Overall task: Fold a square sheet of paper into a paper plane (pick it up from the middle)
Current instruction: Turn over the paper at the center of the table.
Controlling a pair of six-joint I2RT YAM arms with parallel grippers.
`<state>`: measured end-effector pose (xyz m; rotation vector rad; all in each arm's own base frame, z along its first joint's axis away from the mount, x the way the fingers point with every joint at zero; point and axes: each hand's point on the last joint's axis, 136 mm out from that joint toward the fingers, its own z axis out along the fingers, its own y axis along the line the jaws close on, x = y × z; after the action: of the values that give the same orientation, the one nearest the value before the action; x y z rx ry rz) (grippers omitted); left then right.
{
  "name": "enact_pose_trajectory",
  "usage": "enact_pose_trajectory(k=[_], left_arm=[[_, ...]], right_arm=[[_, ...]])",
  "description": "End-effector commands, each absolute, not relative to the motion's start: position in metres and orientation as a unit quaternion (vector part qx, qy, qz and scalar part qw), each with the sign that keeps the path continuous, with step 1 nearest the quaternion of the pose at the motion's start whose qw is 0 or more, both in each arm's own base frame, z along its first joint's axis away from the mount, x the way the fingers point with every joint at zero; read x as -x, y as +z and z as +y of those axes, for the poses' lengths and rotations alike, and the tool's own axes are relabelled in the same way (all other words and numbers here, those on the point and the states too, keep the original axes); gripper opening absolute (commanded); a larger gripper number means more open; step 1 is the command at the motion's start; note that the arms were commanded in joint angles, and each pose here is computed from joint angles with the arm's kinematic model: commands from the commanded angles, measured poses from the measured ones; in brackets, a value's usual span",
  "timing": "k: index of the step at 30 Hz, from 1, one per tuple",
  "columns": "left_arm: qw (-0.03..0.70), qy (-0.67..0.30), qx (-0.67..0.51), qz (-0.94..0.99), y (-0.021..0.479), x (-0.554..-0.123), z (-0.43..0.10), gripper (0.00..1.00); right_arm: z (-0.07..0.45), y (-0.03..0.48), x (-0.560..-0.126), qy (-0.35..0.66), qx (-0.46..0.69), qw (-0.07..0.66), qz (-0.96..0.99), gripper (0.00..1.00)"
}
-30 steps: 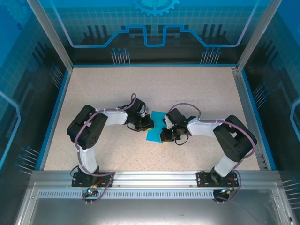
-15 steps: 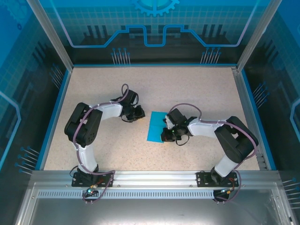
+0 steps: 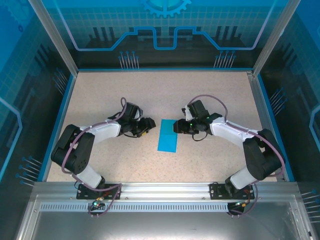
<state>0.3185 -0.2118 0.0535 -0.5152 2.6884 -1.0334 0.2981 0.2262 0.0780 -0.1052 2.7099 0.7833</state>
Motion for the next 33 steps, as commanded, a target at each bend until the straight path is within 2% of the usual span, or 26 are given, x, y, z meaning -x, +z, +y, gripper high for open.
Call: enact_pose_trajectory(k=[1, 5, 8, 15, 19, 28, 33], left_arm=[[0.086, -0.409, 0.167, 0.893, 0.064, -0.311, -0.236, 0.59], [0.07, -0.421, 0.163, 0.889, 0.06, -0.305, -0.248, 0.59], [0.064, -0.422, 0.162, 0.89, 0.059, -0.302, -0.254, 0.59], [0.05, -0.422, 0.161, 0.891, 0.054, -0.297, -0.261, 0.59], [0.045, -0.427, 0.158, 0.889, 0.054, -0.295, -0.264, 0.59], [0.028, -0.456, 0.141, 0.878, 0.054, -0.295, -0.283, 0.53], [0.035, -0.461, 0.118, 0.879, 0.059, -0.297, -0.292, 0.54]], right_arm=[[0.231, 0.065, -0.291, 0.294, 0.068, 0.129, 0.945, 0.52], [0.24, 0.051, -0.29, 0.309, 0.076, 0.097, 0.943, 0.51], [0.247, 0.039, -0.29, 0.321, 0.075, 0.078, 0.941, 0.44], [0.254, 0.034, -0.294, 0.344, 0.063, 0.076, 0.934, 0.14], [0.246, 0.033, -0.3, 0.347, 0.037, 0.086, 0.933, 0.05], [0.232, 0.024, -0.292, 0.361, 0.002, 0.079, 0.929, 0.04], [0.231, 0.022, -0.289, 0.361, 0.001, 0.076, 0.929, 0.05]])
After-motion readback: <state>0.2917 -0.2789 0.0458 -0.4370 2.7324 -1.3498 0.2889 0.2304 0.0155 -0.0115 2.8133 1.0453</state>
